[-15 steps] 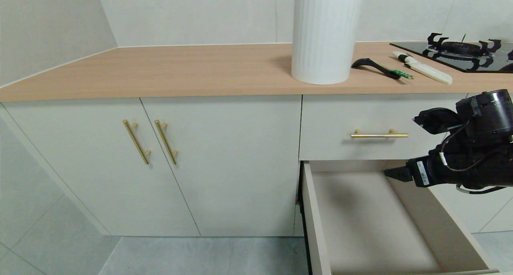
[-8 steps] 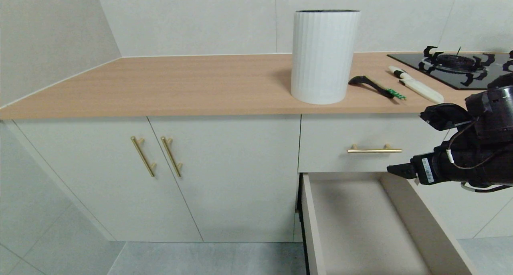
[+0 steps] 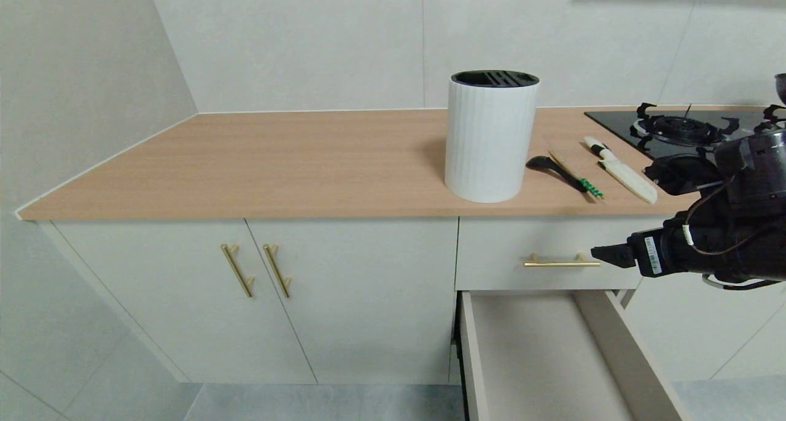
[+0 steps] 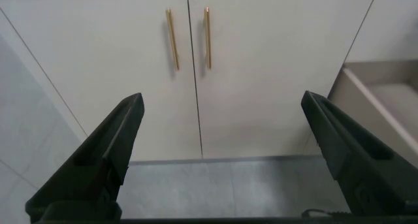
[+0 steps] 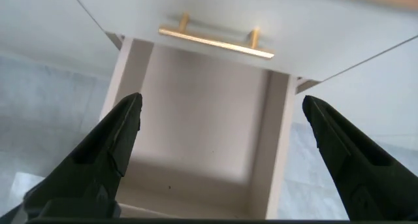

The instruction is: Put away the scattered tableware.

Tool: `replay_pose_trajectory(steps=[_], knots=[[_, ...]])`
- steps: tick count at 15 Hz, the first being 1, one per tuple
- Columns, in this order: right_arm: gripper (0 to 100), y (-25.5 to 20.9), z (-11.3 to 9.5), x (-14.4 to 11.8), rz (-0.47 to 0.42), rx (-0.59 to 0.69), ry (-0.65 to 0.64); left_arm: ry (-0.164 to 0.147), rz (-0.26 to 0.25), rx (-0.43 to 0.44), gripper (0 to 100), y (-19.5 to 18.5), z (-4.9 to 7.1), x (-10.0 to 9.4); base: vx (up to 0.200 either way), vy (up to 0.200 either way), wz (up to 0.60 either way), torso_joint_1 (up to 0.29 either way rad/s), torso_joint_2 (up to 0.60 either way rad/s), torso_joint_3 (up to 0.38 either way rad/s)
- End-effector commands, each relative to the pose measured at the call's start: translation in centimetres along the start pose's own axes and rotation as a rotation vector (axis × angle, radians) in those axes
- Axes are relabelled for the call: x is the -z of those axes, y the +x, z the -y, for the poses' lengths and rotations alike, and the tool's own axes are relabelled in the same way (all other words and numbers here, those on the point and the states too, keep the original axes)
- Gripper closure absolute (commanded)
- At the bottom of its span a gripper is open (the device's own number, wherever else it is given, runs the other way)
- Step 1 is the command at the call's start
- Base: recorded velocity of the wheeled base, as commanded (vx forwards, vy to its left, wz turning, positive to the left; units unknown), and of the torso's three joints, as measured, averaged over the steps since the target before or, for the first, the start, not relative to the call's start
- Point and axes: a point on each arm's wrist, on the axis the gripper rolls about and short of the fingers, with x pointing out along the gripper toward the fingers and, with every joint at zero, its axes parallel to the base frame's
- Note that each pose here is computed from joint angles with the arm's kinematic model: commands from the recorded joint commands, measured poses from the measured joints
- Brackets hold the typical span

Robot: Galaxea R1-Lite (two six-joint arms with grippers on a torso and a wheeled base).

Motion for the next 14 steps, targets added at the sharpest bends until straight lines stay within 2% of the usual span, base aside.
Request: replay_pose_trajectory(steps=[1,4,6,8,12,14], knots=[[0,0.1,0.0,0.0,-0.001,-0.001,0.000,0.000,-0.002,0.000,0,0.0,0.0,0.0,0.000,0.000,0.00,0.203,-0.48,-0.276],[0,0.6,0.4,-0.4,0.023,0.014,0.006,0.000,-0.002,0.000,0,0.0,0.0,0.0,0.000,0.000,0.00,0.191,-0.43,-0.250],[0,2.9,0.4,-2.0,0.110,0.025,0.016,0.000,-0.002,0.000,0,0.0,0.0,0.0,0.000,0.000,0.00,0.066,-0.15,-0.088],[0,4.2,0.3,-3.3,0.147,0.039,0.017,0.000,-0.002,0.000,0,0.0,0.0,0.0,0.000,0.000,0.00,0.016,-0.03,-0.016],[0,6.5,0.2,-3.5,0.199,0.073,0.032,0.000,-0.002,0.000,0,0.0,0.0,0.0,0.000,0.000,0.00,0.000,0.00,0.000],[0,8.3,0.0,-3.1,0.182,0.110,0.034,0.000,-0.001,0.000,0,0.0,0.0,0.0,0.000,0.000,0.00,0.000,0.00,0.000]])
